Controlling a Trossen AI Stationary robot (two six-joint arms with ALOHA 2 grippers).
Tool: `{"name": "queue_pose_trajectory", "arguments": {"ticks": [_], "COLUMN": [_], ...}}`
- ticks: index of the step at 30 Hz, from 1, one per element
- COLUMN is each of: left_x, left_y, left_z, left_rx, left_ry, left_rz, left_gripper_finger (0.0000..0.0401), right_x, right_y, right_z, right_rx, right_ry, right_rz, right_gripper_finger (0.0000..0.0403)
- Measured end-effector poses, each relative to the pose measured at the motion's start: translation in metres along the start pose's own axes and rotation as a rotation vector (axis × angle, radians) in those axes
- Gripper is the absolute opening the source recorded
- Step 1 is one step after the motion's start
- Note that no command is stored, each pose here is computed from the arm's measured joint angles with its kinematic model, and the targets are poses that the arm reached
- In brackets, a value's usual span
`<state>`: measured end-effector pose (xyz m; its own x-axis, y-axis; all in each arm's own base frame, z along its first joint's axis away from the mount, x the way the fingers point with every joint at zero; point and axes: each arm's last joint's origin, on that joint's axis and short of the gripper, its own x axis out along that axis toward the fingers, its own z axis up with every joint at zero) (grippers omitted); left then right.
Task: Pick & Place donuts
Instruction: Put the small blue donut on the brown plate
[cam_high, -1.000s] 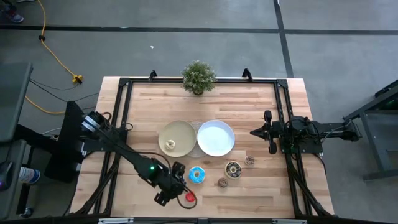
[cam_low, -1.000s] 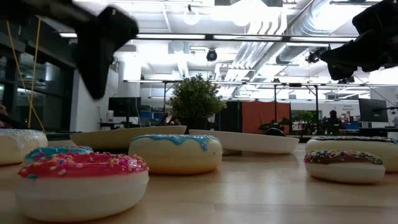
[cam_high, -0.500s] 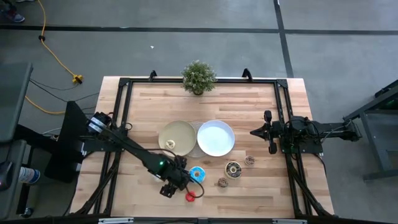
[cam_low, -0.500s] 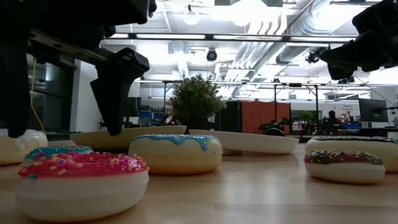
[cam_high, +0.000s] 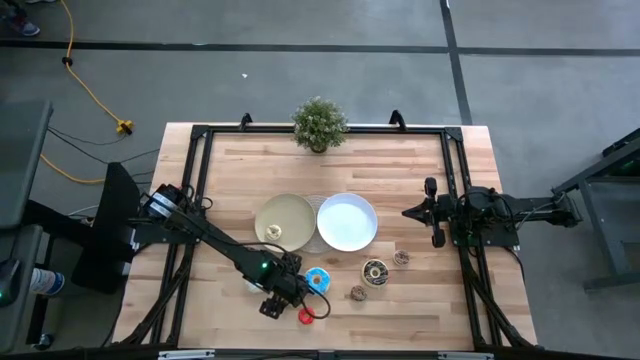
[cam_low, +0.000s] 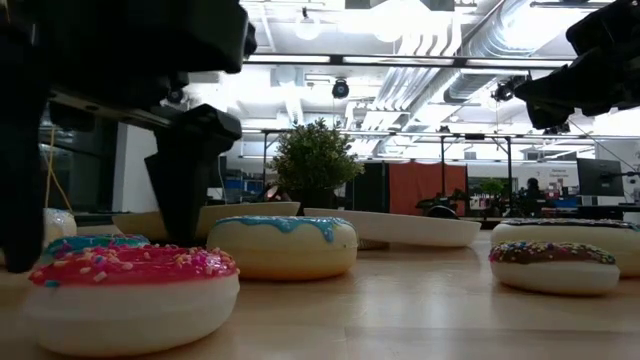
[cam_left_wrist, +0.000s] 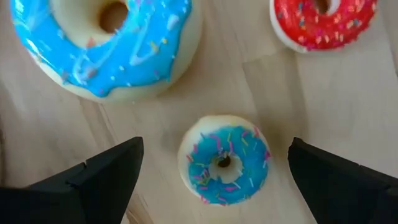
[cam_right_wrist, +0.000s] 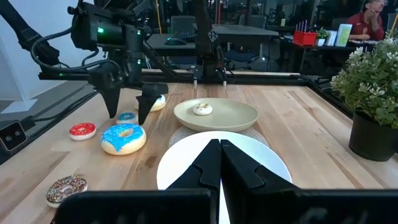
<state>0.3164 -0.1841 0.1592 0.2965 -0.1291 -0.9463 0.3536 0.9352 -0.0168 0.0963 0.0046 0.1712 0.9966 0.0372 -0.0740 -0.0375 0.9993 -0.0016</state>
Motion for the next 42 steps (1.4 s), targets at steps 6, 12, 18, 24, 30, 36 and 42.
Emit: {"name": "queue_pose_trajectory", "arguments": {"ticks": [6,12,18,24,30,36,42], "left_x": [0.003,0.006,0.012,0.013,0.013,0.013,0.014], "left_y": [0.000,0.000,-0.001,-0.001,-0.001,-0.001,-0.001], "left_z": [-0.004,-0.004,-0.004,-0.004,-0.005,-0.005,-0.006], "left_rx": [0.001,0.001,-0.020,-0.021,-0.043,-0.061,-0.095], "left_ry": [0.010,0.014,0.027,0.034,0.040,0.045,0.051], "left_rz": [-0.003,-0.001,-0.014,-0.019,-0.026,-0.029,-0.034], "left_gripper_finger": [0.0388,0.0388,0.0384,0.0347,0.0305,0.0273,0.0249], "right_x": [0.000,0.000,0.000,0.000,0.000,0.000,0.000], "right_y": [0.000,0.000,0.000,0.000,0.000,0.000,0.000], "right_z": [0.000,0.000,0.000,0.000,0.000,0.000,0.000], "right_rx": [0.000,0.000,0.000,0.000,0.000,0.000,0.000], "right_ry": [0.001,0.001,0.001,0.001,0.001,0.001,0.001], "right_rz": [0.000,0.001,0.000,0.001,0.000,0.000,0.000], "right_gripper_finger": [0.0000,0.0001,0.0001,0.0000,0.0000,0.0000,0.0001]}}
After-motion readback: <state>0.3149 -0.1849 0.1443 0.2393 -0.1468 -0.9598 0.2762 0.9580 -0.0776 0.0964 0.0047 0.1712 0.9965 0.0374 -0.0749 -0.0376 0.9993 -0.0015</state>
